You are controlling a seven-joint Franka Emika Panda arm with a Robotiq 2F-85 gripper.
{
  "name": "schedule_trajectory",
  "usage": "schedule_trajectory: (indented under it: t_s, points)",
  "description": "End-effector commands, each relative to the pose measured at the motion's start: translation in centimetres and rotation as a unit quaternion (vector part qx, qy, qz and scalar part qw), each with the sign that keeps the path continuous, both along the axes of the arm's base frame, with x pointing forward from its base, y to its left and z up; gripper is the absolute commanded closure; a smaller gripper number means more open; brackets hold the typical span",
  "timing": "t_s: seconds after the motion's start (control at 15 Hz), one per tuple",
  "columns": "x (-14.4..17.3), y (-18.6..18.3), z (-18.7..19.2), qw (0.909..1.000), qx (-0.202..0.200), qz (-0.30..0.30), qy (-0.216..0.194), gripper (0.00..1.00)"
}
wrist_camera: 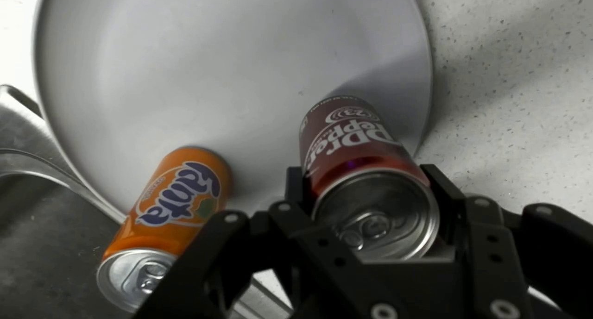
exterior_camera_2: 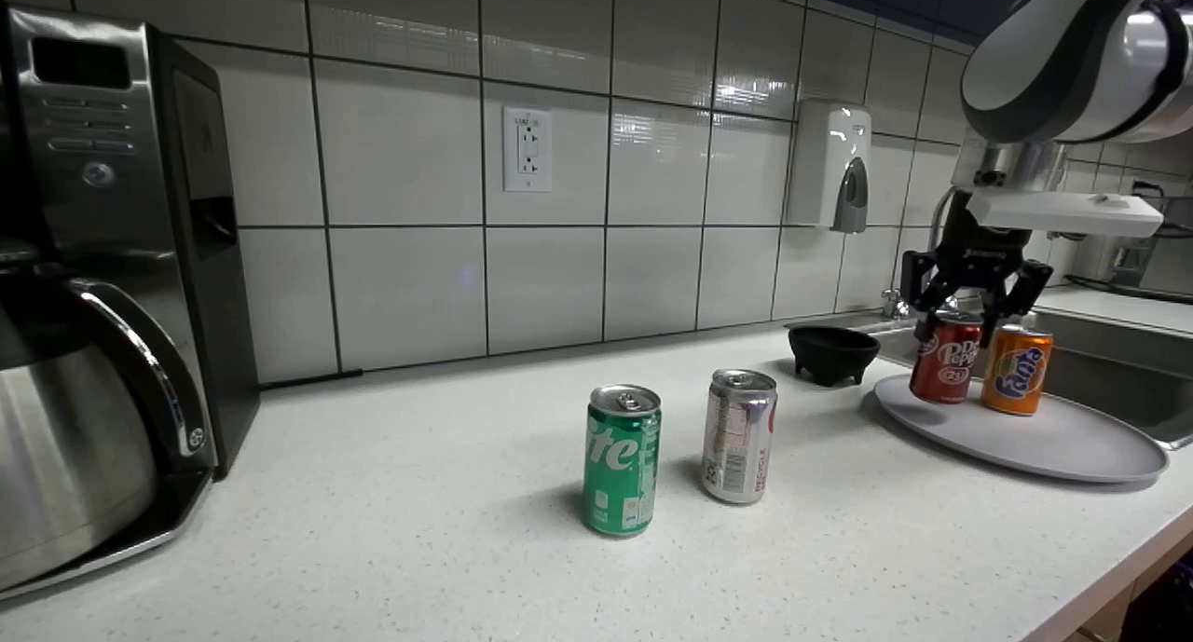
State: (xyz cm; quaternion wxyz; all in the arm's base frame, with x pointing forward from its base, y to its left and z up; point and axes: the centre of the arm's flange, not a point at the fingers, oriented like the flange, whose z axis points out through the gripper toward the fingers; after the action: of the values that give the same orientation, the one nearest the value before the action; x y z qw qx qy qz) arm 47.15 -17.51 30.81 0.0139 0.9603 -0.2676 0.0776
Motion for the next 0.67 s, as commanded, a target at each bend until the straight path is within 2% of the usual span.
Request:
schedule_trajectory:
  t_s: [0.0, 0.4, 0.47, 0.53, 0.6]
  points:
    - [0.7, -1.0, 0.1, 1.0, 0.005, 0.008, -0.003, 0.62]
    - [0.7, -0.9, -0.9, 0.9999, 0.012, 0.005, 0.004, 0.62]
    - [0.6, -0.9, -1.0, 0.9999, 0.014, 0.004, 0.005, 0.25]
    - [0.6, -0.9, -1.1, 0.9999, 0.014, 0.003, 0.006, 0.11]
    - [0.6, -0.8, -1.0, 0.9999, 0.013, 0.003, 0.006, 0.05]
